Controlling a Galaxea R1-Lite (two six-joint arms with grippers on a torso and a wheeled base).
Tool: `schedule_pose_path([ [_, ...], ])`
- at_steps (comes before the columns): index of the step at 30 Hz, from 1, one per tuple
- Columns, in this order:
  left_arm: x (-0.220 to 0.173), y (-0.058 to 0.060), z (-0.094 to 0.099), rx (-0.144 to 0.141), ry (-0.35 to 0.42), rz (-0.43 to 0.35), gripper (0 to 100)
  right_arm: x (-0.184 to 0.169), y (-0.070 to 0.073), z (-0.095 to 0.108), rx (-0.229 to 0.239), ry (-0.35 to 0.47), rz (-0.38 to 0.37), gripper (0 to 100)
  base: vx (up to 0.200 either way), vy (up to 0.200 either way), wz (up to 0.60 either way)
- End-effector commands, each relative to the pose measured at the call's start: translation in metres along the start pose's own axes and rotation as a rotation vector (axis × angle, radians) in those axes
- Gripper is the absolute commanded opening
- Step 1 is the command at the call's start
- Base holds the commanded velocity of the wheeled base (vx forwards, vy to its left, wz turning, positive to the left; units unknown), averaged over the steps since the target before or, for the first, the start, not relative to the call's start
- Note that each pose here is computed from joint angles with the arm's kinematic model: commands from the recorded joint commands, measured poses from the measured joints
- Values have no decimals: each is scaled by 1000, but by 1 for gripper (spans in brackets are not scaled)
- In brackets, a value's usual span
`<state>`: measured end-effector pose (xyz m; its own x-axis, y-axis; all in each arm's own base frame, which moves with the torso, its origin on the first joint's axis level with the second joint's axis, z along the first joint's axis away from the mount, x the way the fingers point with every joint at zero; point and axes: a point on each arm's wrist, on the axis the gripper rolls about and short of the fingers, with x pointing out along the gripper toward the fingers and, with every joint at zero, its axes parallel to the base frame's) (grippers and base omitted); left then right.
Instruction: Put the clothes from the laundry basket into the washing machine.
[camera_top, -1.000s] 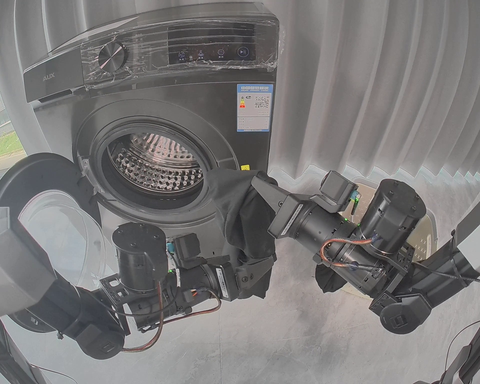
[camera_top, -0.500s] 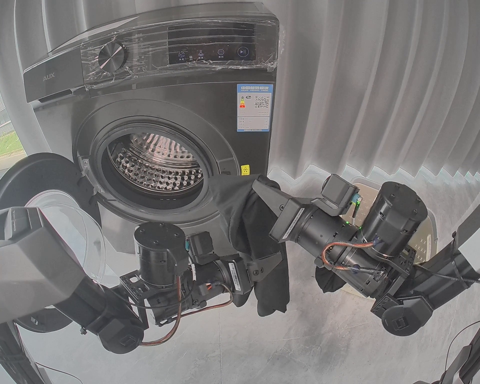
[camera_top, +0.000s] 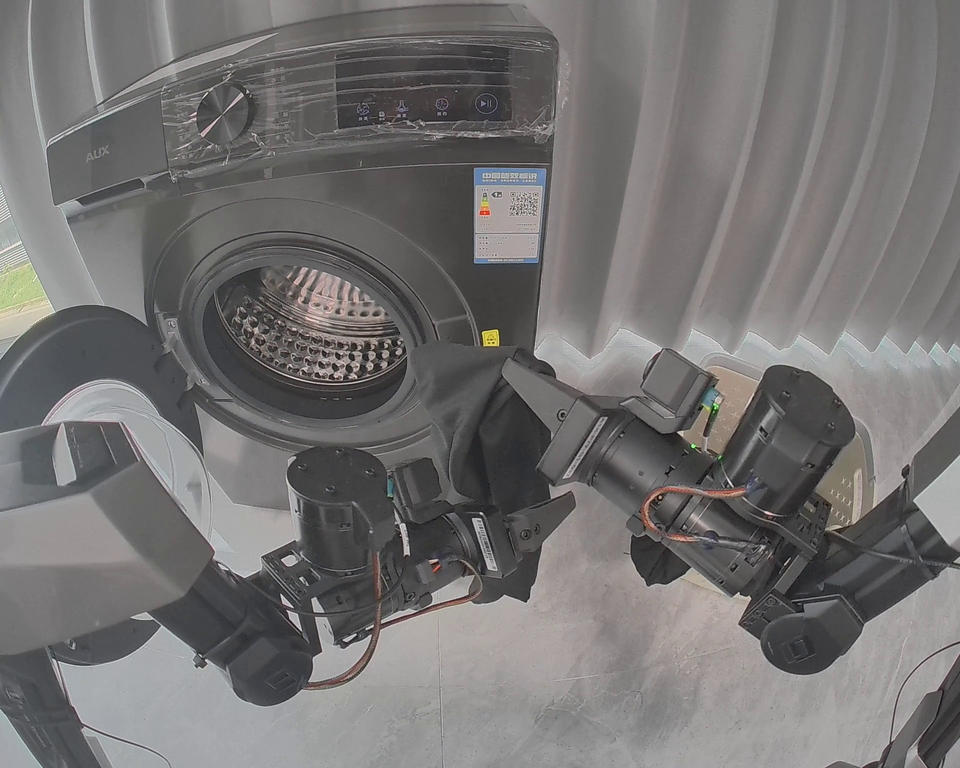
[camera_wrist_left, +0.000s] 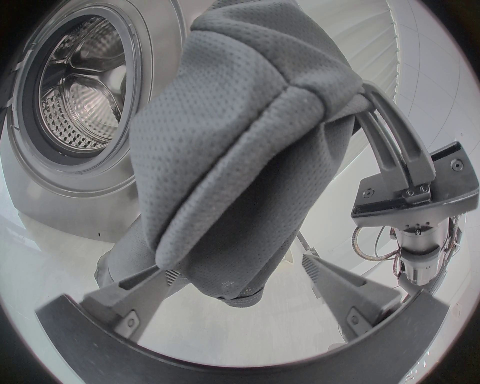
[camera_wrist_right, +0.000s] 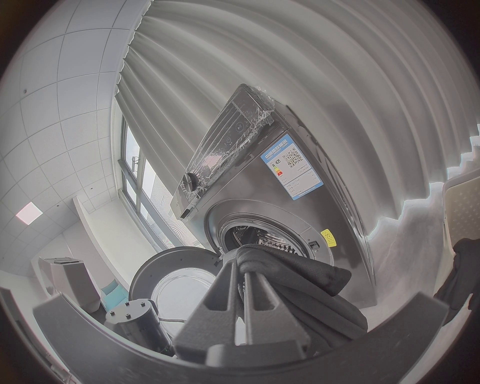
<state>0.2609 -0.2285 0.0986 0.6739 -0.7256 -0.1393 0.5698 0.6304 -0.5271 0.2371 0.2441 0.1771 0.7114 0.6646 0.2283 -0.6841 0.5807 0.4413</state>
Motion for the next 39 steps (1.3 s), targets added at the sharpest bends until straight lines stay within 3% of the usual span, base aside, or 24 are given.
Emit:
schedule_pose_path([
  [1, 2, 1, 0, 1, -9, -3, 0, 0, 0, -1, 0, 2, -1, 0, 0, 0, 0],
  [13, -3, -5, 6, 9, -71, -44, 0, -2, -7, -3, -4, 14, -20, 0, 0, 0, 0],
  [16, -12, -14, 6, 15, -88, -72, 0, -3, -10, -2, -5, 12, -31, 0, 0, 0, 0],
  [20, -33, -31, 5, 24, -78, -111, 0, -5, -25, -3, -17, 21, -72, 0, 0, 0, 0],
  [23, -46, -40, 6, 28, -76, -138, 0, -6, -27, -1, -18, 0, -68, 0, 0, 0, 0],
  [31, -59, -49, 3, 34, -63, -165, 0, -10, -27, -2, -19, 3, -61, 0, 0, 0, 0],
  [32, -59, -51, 3, 34, -61, -170, 0, -11, -27, -3, -17, 12, -59, 100, 0, 0, 0],
  [36, -59, -52, 4, 40, -73, -175, 0, -17, -31, -7, -29, 33, -79, 100, 0, 0, 0],
  [39, -60, -53, 6, 41, -94, -186, 0, -26, -45, -10, -122, 58, -120, 100, 0, 0, 0],
])
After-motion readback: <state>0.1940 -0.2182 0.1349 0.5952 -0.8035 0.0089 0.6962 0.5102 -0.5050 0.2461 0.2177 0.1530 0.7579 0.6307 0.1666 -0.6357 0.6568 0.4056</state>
